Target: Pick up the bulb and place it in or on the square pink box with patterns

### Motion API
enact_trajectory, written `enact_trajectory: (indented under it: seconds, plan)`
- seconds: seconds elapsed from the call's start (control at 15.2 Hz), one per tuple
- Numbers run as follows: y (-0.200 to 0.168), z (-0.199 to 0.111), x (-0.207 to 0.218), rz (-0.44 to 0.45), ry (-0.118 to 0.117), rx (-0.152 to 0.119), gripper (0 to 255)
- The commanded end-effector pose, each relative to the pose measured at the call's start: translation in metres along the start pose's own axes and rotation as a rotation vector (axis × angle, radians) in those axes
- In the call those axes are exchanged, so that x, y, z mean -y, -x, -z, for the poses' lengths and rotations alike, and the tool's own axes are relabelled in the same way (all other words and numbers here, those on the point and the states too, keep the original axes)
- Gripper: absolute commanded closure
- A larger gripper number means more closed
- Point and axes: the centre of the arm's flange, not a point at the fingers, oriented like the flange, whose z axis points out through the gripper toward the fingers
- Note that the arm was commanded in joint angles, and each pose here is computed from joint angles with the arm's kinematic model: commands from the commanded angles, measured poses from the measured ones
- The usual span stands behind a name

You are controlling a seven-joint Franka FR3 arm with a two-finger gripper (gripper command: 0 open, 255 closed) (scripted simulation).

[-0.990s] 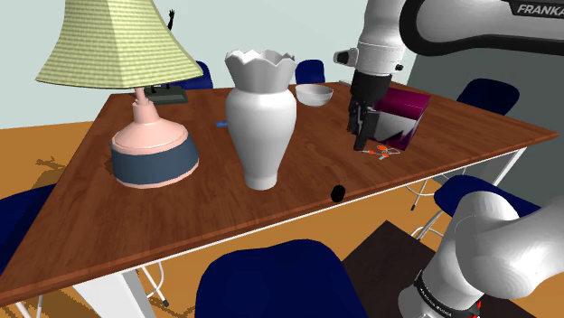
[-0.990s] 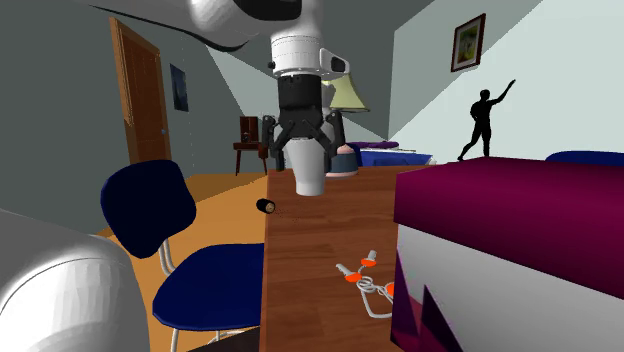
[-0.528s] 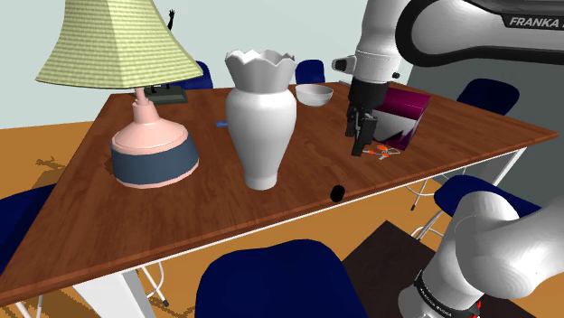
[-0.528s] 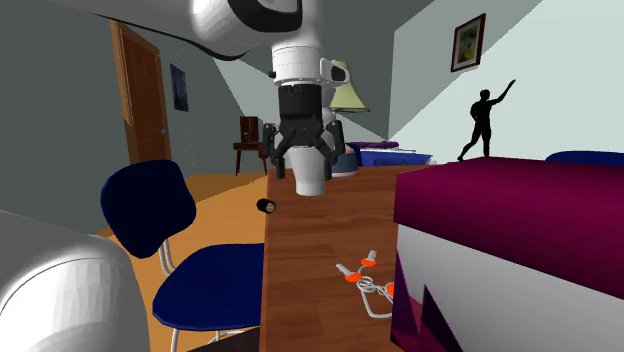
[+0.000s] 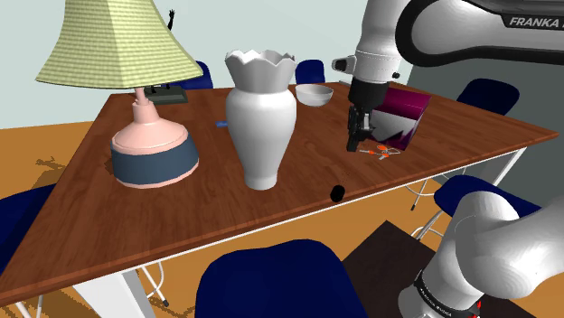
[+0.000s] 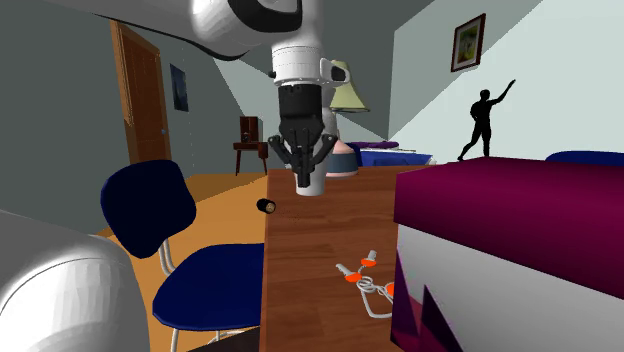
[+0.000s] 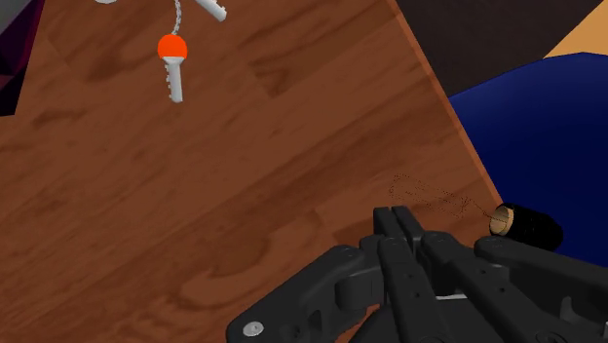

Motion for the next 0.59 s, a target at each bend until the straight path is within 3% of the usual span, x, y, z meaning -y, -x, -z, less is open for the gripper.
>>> enact_trajectory:
  seconds: [0.0,0.2,0.26,0.53]
  plan:
    - [0.0,0.0,0.0,0.0,0.0,0.0,255]
    - [0.0,0.0,0.0,0.0,0.0,0.0,255]
    - [0.0,0.0,0.0,0.0,0.0,0.0,0]
    - [-0.025,-0.013,0.039,0.062,-0.054,0.027,0]
